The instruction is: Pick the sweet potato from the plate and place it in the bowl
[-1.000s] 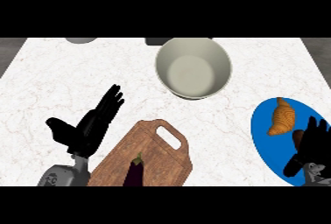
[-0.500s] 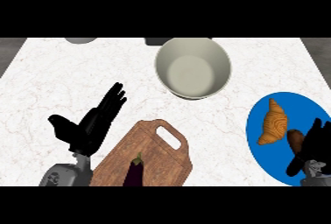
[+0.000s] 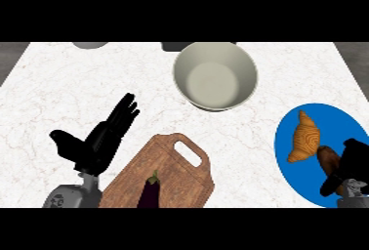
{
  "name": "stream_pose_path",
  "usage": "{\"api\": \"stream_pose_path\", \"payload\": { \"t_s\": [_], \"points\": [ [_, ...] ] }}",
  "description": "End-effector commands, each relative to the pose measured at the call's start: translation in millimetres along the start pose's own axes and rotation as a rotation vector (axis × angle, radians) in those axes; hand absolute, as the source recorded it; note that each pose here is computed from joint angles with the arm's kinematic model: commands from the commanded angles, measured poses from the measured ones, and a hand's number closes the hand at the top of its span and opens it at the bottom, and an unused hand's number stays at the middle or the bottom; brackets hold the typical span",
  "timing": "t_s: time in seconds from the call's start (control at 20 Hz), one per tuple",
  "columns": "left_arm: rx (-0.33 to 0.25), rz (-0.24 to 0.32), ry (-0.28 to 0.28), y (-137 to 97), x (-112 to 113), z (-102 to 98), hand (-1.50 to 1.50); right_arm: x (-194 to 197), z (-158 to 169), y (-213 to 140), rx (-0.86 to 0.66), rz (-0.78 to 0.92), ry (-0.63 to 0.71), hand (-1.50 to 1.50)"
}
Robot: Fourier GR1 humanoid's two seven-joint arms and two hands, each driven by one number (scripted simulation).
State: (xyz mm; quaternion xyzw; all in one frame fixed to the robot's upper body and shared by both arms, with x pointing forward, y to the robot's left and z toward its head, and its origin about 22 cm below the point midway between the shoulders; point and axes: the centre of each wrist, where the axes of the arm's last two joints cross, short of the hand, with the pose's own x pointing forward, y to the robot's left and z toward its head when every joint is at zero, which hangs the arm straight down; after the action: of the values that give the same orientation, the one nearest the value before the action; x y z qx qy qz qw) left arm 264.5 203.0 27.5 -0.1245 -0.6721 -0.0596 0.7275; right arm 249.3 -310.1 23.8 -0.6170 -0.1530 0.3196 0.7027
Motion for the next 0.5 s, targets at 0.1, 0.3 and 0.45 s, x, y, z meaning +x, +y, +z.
{"api": "stream_pose_path", "payload": {
  "t_s": [0.1,0.3,0.45],
  "points": [
    [-0.002,-0.019,-0.004,2,2,11,0.0,6,-16,23,-0.048,0.039,-0.05,1.5],
    [0.001,0.008,-0.02,-2,4,5,0.0,4,-17,29,-0.041,0.03,-0.075,1.5],
    [0.007,0.003,0.002,3,-4,1,0.0,0,-9,16,-0.05,0.068,-0.088,1.5]
  ]
}}
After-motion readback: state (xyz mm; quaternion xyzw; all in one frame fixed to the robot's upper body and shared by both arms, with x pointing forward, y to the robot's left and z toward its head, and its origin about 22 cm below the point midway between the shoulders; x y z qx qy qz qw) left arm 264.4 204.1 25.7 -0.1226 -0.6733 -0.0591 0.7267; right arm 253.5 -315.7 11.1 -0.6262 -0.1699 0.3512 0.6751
